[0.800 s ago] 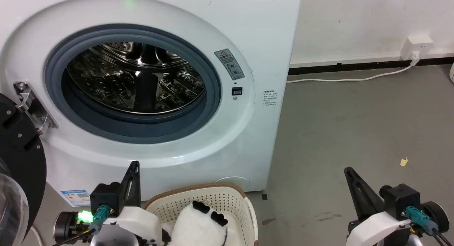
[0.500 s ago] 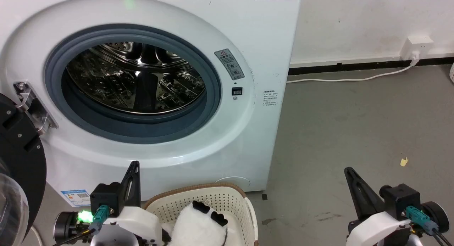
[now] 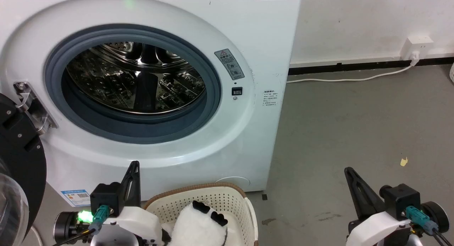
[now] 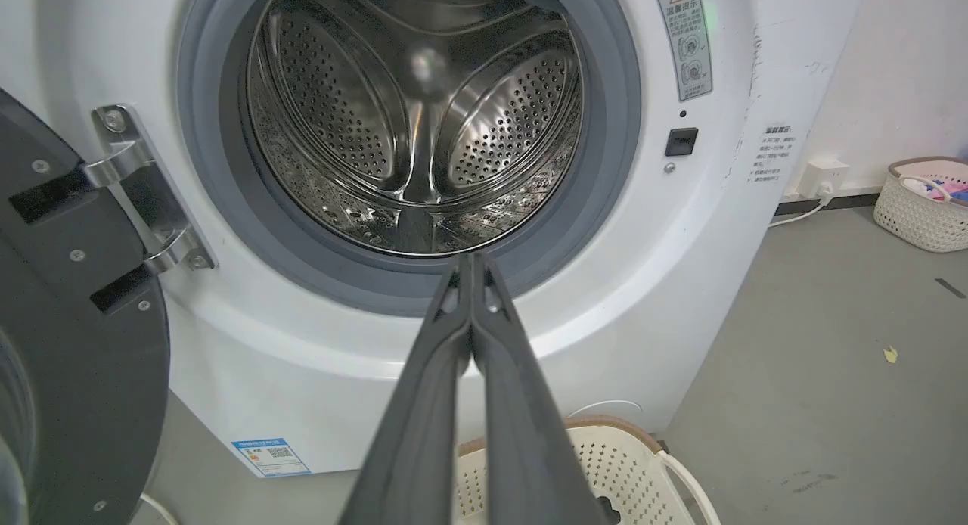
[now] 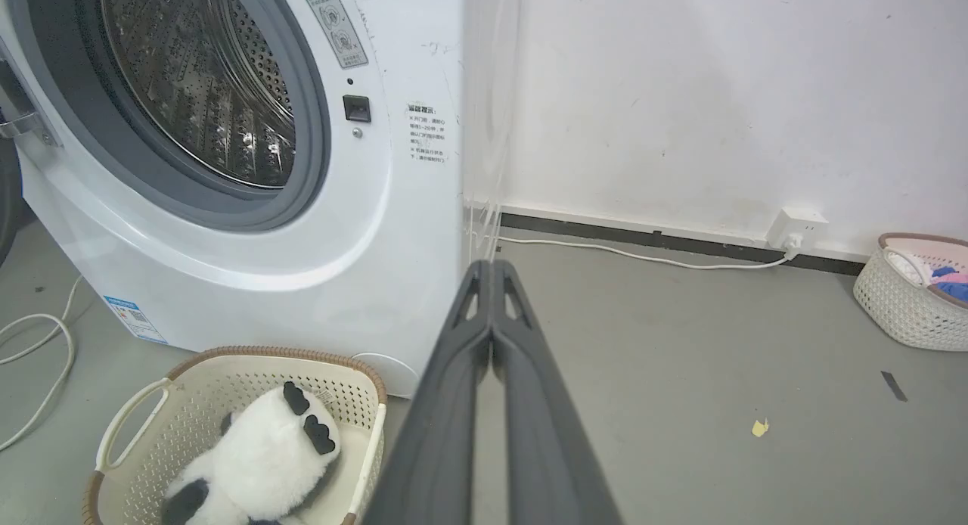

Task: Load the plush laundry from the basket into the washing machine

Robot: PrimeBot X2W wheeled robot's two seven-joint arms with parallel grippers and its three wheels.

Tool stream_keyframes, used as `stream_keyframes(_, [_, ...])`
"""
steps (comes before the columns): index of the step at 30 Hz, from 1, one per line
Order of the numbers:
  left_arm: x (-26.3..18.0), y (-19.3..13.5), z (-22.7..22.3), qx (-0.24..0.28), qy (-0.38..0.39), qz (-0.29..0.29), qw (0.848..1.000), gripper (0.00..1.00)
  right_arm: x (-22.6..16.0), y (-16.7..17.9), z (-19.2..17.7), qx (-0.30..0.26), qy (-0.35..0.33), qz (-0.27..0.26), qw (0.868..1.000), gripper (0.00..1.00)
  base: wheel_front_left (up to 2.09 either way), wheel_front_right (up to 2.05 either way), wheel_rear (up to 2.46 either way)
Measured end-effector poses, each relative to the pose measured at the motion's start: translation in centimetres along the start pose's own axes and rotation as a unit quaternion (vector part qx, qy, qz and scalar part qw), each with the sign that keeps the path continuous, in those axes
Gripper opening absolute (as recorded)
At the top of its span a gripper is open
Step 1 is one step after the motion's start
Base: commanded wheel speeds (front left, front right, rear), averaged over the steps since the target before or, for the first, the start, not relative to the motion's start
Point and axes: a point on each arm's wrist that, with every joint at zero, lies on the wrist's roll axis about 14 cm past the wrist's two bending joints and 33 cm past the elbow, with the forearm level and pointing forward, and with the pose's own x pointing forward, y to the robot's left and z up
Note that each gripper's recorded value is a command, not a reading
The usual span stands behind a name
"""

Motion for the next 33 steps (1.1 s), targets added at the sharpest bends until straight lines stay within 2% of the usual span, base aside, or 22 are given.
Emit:
stream_keyframes(25, [0.0,0.0,0.0,0.0,0.0,0.0,1.0,0.0,0.0,0.0,0.0,0.0,0.0,0.0,1.0,0.0,0.0,0.0,0.0])
stream_keyframes(26, [0.01,-0.02,-0.01,0.0,0.0,0.0,1.0,1.0,-0.01,0.0,-0.02,0.0,0.0,0.0,1.0,1.0,0.0,0.0,0.0])
stream_keyframes(33, [0.0,-0.25,-0.05,-0.001,0.001,-0.003,1.0,1.0,-0.02,-0.01,-0.09,0.003,0.001,0.0,1.0,1.0,0.0,0.0,0.0])
